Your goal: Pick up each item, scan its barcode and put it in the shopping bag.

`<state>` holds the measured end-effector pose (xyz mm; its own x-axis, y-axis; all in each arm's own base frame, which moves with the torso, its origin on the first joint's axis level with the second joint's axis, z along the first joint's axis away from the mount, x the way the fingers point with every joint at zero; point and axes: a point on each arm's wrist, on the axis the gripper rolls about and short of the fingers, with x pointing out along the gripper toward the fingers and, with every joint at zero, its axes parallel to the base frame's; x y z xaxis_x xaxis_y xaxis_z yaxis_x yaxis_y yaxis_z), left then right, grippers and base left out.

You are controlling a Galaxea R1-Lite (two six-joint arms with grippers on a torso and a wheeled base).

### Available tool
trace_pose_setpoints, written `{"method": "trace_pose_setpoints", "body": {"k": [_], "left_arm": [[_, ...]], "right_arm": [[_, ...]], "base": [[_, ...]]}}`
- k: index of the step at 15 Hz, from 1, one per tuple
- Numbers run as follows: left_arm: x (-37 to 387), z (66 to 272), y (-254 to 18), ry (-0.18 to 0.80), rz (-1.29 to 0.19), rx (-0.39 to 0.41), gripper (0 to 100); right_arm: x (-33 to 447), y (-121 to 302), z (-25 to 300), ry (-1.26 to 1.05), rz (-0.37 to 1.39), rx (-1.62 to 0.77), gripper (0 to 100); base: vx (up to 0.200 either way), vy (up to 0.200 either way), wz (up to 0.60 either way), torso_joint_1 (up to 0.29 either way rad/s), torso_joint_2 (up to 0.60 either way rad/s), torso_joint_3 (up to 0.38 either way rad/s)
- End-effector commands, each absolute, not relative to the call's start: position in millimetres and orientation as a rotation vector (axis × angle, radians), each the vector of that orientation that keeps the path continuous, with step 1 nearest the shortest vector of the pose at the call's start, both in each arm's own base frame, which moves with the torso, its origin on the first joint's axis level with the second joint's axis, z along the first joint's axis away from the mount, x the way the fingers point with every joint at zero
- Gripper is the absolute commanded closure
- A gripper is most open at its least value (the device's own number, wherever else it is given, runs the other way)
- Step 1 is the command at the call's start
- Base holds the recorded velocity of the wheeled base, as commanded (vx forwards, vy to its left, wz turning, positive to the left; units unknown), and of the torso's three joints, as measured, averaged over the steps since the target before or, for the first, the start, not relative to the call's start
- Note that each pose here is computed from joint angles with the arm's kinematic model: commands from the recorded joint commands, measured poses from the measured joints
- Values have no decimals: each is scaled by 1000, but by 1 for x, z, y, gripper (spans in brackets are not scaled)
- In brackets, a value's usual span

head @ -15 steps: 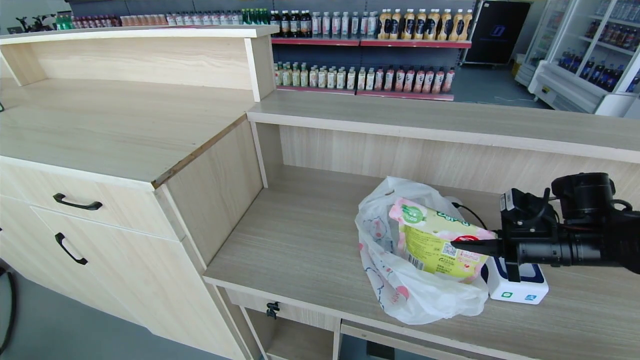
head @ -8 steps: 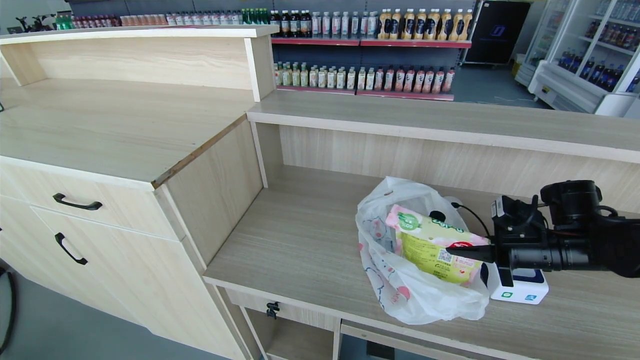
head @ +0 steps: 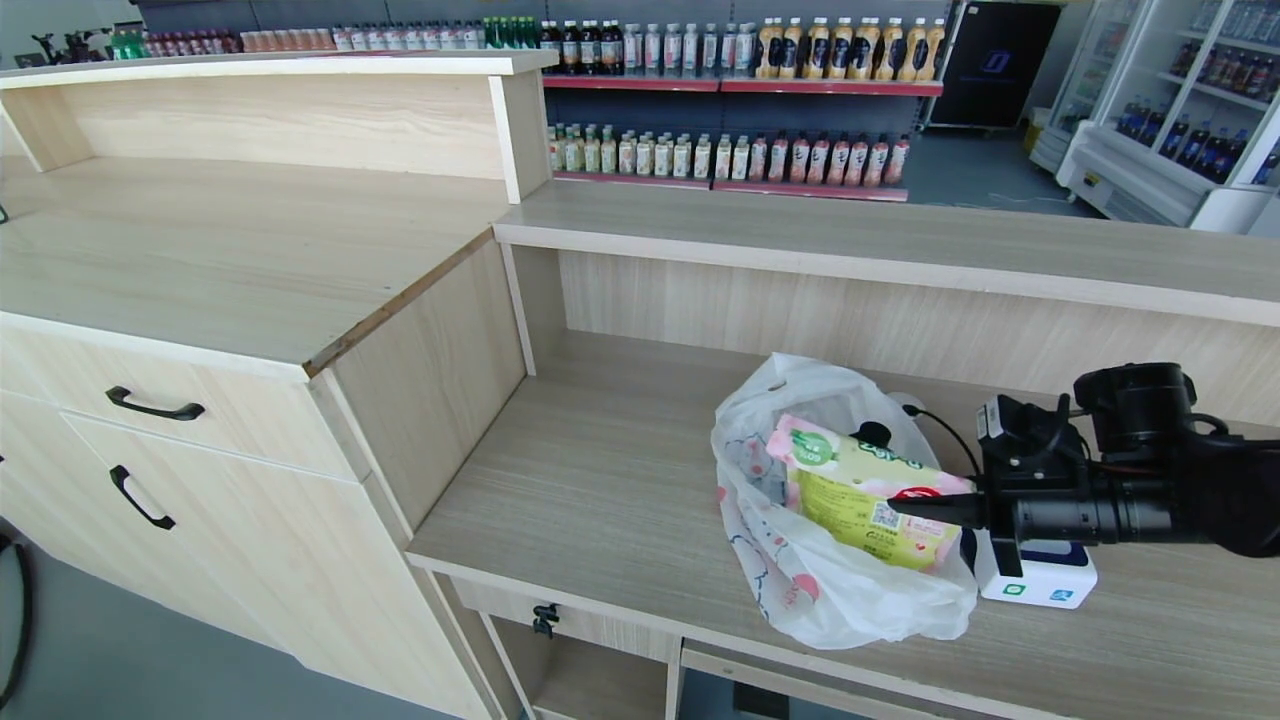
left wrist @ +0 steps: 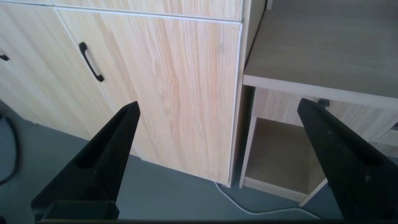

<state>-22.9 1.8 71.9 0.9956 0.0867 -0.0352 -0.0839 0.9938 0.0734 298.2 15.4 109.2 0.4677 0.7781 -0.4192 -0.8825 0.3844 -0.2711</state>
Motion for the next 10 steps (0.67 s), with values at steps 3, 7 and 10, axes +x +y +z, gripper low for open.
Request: {"method": "trace_pose_setpoints", "body": {"k": [3,7,10], "left_arm": [[-23,72,2,38,88,72,0],[-23,72,2,38,88,72,0],[-23,72,2,38,86,73,0]], "right_arm": [[298,16,109,237,1072,-496,0],[296,16,116,224,1063,-494,0],[290,14,139,183,1027,-481,0]], "base": [[0,0,0,0,0,0],[0,0,0,0,0,0],[0,0,0,0,0,0]]}}
